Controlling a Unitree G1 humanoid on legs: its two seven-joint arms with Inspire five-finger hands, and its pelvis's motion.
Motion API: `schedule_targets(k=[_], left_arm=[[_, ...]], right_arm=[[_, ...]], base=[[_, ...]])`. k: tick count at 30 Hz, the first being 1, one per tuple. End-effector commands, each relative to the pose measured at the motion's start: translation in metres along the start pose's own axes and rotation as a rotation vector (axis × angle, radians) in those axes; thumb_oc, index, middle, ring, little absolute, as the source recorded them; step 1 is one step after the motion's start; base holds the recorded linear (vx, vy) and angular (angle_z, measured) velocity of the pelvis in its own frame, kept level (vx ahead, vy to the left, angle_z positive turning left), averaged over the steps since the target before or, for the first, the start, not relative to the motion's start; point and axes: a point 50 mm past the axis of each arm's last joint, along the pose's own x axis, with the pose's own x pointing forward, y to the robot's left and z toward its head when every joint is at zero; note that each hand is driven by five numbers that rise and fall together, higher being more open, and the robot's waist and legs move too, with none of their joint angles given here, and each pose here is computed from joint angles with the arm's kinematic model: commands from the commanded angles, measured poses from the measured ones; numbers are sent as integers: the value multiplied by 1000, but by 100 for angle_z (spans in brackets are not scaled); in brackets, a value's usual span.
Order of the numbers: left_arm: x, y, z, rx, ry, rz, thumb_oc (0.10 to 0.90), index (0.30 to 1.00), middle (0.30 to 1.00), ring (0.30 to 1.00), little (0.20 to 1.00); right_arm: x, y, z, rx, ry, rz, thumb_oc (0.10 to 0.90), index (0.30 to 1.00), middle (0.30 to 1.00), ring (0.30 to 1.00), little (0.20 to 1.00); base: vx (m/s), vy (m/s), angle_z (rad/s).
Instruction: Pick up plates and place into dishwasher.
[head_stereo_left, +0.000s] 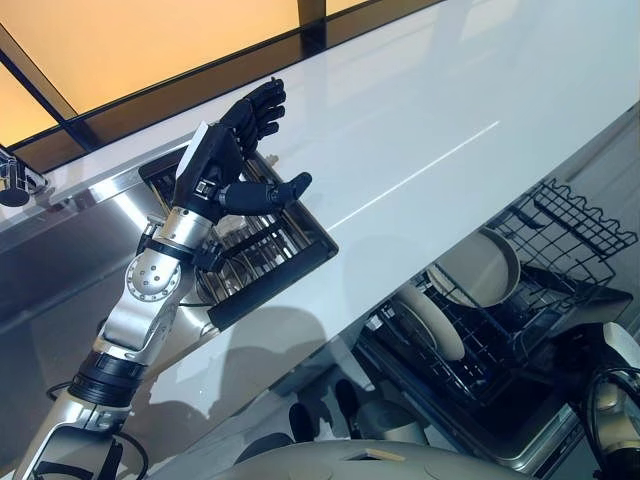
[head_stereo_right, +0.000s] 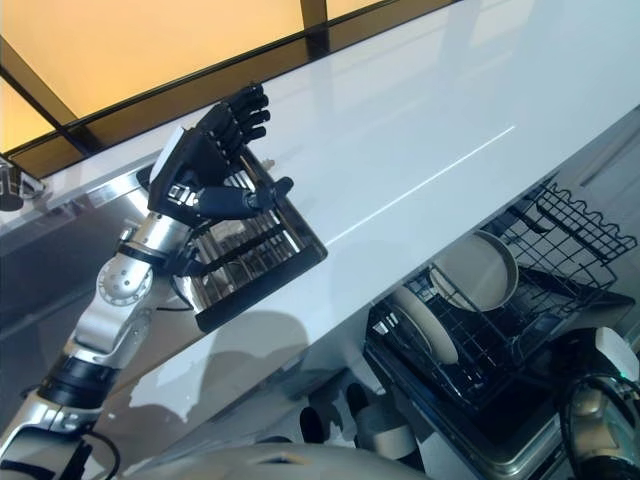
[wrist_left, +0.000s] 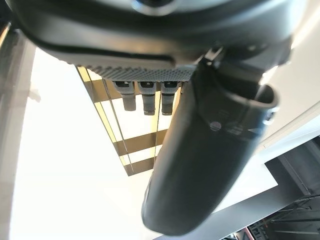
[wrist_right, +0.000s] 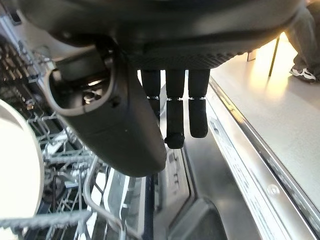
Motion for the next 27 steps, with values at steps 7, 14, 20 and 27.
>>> schedule_targets(k=[7, 14, 20, 27], left_arm=[[19, 2, 49, 25, -274, -25, 800, 900, 900, 900, 900], [21, -5, 48, 10, -275, -48, 800, 900, 900, 900, 900], [24, -7, 52, 2, -294, -56, 800, 900, 900, 900, 900], [29, -12, 57, -23, -307, -82, 800, 900, 900, 900, 900]], right_arm=[[12, -34, 1, -72, -7, -105, 100, 300, 300, 300, 200], [12, -1, -12, -136, 66, 46, 100, 300, 300, 300, 200], [9, 21, -26, -132, 155, 166, 100, 300, 300, 300, 200], [4, 46, -37, -154, 214, 270, 100, 300, 300, 300, 200]], base=[[0, 0, 0], [0, 0, 0], [-6, -15, 6], [0, -21, 9]])
